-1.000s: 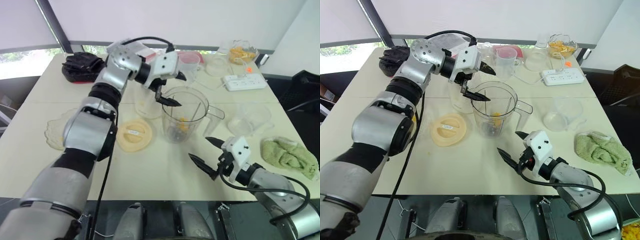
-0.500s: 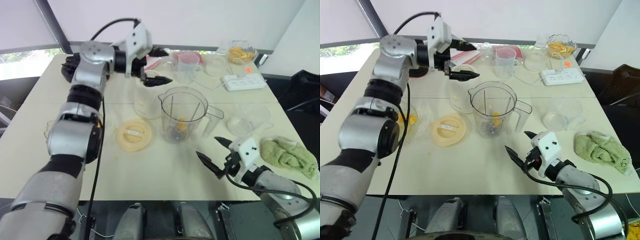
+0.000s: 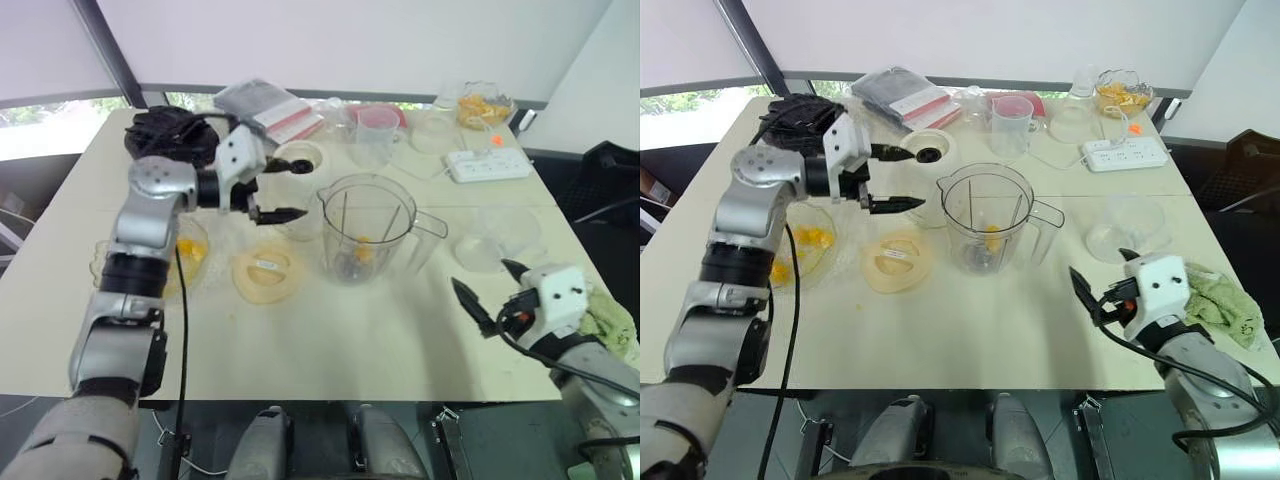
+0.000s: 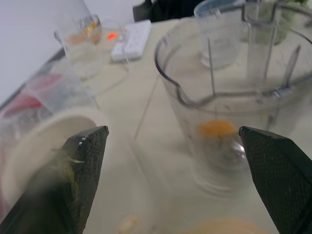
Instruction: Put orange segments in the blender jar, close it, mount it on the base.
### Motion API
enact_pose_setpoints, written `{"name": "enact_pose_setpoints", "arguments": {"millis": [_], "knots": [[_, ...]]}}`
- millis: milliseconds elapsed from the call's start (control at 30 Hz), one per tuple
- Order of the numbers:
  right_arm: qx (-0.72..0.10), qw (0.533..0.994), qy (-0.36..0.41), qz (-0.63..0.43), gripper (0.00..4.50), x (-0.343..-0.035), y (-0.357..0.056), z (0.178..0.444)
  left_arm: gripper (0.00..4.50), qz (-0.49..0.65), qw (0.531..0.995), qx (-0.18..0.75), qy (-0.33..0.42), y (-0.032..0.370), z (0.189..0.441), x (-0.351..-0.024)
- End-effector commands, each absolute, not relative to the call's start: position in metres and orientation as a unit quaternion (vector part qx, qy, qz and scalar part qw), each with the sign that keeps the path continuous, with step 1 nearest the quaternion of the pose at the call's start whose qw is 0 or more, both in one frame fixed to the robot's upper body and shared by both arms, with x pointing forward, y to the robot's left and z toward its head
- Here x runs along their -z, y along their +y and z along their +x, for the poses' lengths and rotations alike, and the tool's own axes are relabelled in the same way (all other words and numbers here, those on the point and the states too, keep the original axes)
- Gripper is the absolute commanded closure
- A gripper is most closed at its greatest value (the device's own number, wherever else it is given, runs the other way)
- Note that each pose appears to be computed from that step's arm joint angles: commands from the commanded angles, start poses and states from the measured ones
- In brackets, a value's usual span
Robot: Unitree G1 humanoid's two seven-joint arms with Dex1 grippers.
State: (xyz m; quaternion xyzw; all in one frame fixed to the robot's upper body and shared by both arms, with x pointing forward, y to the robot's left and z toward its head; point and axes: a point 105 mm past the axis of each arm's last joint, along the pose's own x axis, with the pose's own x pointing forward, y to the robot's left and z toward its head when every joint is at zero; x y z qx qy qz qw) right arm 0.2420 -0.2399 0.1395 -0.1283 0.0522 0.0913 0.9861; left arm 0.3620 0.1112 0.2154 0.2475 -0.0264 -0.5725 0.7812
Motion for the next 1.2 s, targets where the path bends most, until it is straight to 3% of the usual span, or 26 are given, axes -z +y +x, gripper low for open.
{"name": "enact_pose_setpoints", "arguments": {"millis": [33, 233, 500, 733, 1200], "knots": [[-0.051, 0.988, 0.048, -0.141, 0.00, -0.141, -0.258, 0.238, 0.03, 0.236, 0.767, 0.593, -0.060, 0.103, 0.342, -0.230], [0.097, 0.982, 0.021, -0.159, 0.00, -0.131, -0.306, 0.251, 0.03, 0.156, 0.793, 0.586, -0.067, 0.092, 0.323, -0.207], [0.205, 0.971, -0.010, -0.124, 0.00, -0.129, -0.339, 0.265, 0.03, 0.107, 0.813, 0.569, -0.063, 0.088, 0.302, -0.192], [0.242, 0.967, -0.005, -0.082, 0.00, -0.120, -0.356, 0.279, 0.03, 0.122, 0.798, 0.589, -0.043, 0.093, 0.277, -0.186], [0.239, 0.971, 0.007, -0.019, 0.00, -0.107, -0.353, 0.300, 0.03, 0.150, 0.816, 0.556, -0.039, 0.100, 0.278, -0.185]]}}
